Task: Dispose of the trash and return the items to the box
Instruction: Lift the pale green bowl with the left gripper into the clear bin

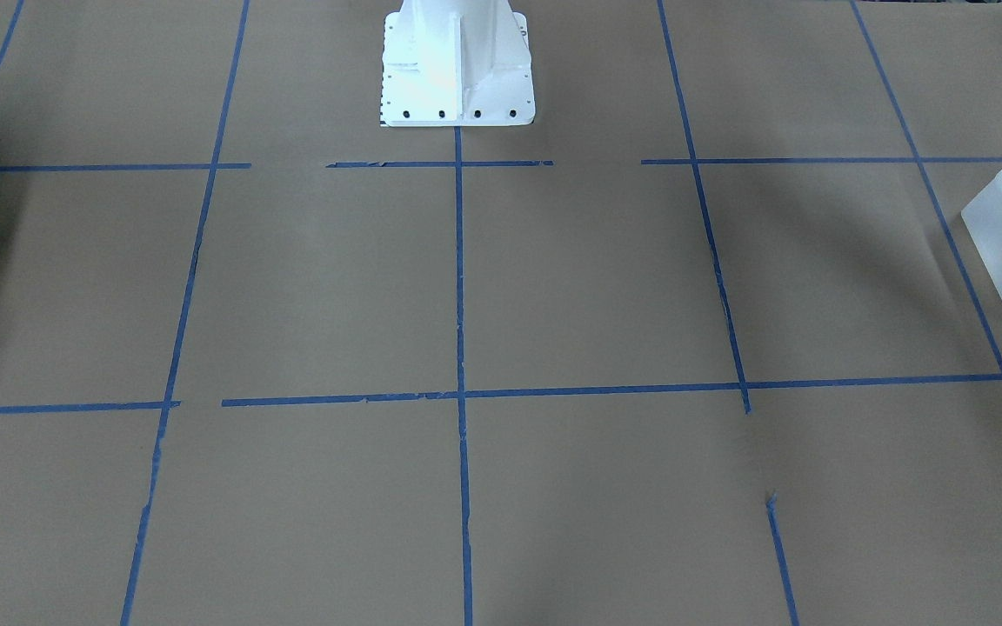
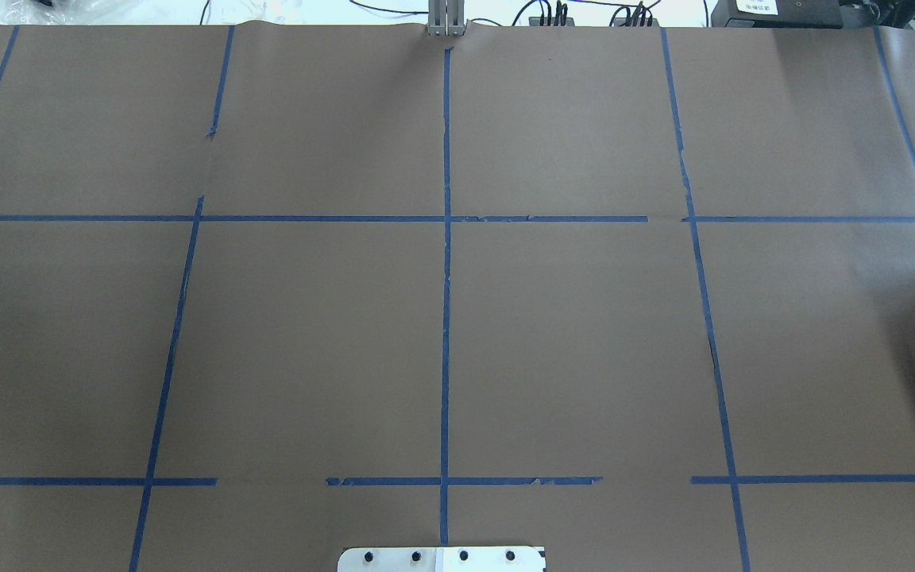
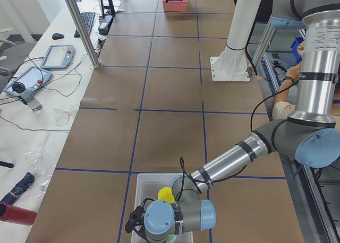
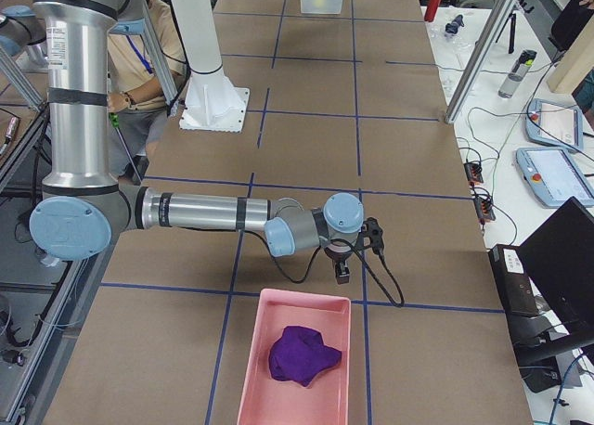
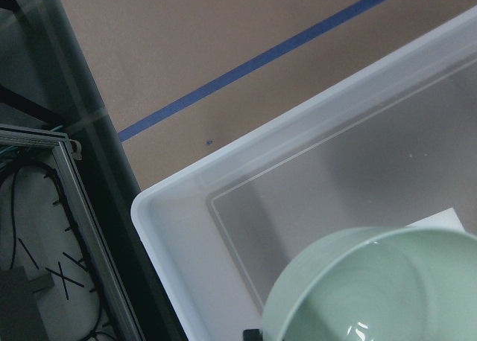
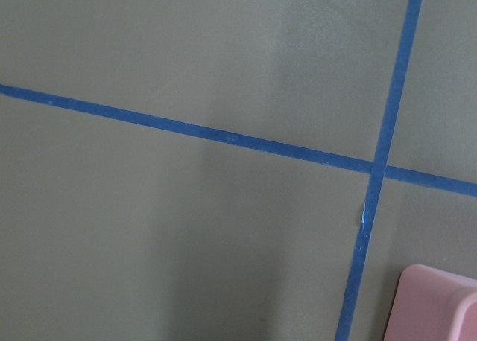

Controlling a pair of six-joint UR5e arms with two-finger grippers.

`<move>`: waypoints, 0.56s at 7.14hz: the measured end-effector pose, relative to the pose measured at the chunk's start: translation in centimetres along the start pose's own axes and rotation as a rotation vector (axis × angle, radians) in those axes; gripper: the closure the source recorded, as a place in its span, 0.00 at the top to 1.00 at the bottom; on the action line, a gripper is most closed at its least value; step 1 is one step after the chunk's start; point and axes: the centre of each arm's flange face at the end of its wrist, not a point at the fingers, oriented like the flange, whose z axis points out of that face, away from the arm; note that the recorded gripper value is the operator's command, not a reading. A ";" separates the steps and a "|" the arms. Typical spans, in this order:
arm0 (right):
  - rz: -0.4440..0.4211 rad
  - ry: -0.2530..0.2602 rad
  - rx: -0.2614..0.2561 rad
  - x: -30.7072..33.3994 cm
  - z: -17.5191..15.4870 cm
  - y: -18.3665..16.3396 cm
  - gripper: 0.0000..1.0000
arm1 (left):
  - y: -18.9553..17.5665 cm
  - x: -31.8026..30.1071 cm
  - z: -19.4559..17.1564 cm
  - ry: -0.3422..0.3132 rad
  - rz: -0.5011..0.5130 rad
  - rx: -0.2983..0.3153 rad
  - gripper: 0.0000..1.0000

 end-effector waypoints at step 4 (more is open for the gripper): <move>0.001 0.000 -0.002 0.0 0.1 0.0 1.00 | 0.1 0.1 0.6 0.051 -0.020 0.003 0.00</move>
